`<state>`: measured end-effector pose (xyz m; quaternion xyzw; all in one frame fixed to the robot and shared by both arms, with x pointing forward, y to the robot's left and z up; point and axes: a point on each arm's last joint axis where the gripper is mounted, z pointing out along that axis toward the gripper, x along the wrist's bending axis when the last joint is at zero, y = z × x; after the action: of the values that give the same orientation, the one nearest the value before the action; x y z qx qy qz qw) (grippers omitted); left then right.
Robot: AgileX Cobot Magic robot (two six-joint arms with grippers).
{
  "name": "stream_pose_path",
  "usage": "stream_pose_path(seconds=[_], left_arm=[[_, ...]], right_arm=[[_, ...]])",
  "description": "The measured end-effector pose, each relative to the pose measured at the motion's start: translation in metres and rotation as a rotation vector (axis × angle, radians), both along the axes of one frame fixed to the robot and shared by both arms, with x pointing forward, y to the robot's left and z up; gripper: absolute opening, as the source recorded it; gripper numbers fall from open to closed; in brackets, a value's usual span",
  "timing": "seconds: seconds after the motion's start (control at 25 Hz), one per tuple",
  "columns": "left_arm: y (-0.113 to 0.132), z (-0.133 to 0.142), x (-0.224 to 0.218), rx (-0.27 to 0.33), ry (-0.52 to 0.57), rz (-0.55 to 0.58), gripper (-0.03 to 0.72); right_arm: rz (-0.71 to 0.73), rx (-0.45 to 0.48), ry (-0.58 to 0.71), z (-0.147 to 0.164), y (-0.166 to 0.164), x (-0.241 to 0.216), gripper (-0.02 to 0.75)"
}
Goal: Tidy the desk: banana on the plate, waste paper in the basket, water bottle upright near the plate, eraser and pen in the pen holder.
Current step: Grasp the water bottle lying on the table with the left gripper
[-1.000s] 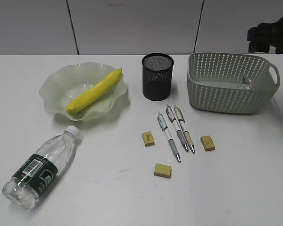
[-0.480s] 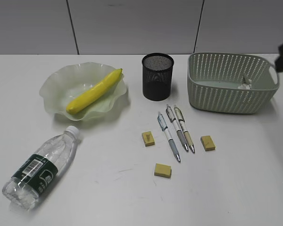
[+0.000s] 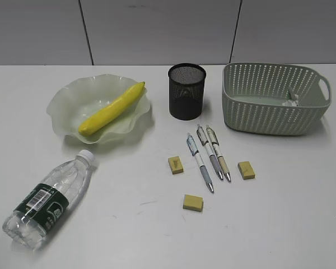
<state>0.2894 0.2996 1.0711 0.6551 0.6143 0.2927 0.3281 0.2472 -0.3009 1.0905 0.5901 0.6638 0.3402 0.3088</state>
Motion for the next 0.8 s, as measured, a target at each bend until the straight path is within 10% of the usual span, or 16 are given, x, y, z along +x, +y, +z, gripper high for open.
stream_pose_path(seconds=[0.36,0.8], left_arm=[[-0.039,-0.021,0.112,-0.015,0.224,-0.157,0.547],[-0.122,-0.086,0.203,0.116,0.433,-0.396,0.562]], right_arm=[[0.020,0.024,-0.100,-0.022,-0.004,-0.034,0.503],[0.047,0.046,-0.140,-0.031,0.001,-0.022,0.499]])
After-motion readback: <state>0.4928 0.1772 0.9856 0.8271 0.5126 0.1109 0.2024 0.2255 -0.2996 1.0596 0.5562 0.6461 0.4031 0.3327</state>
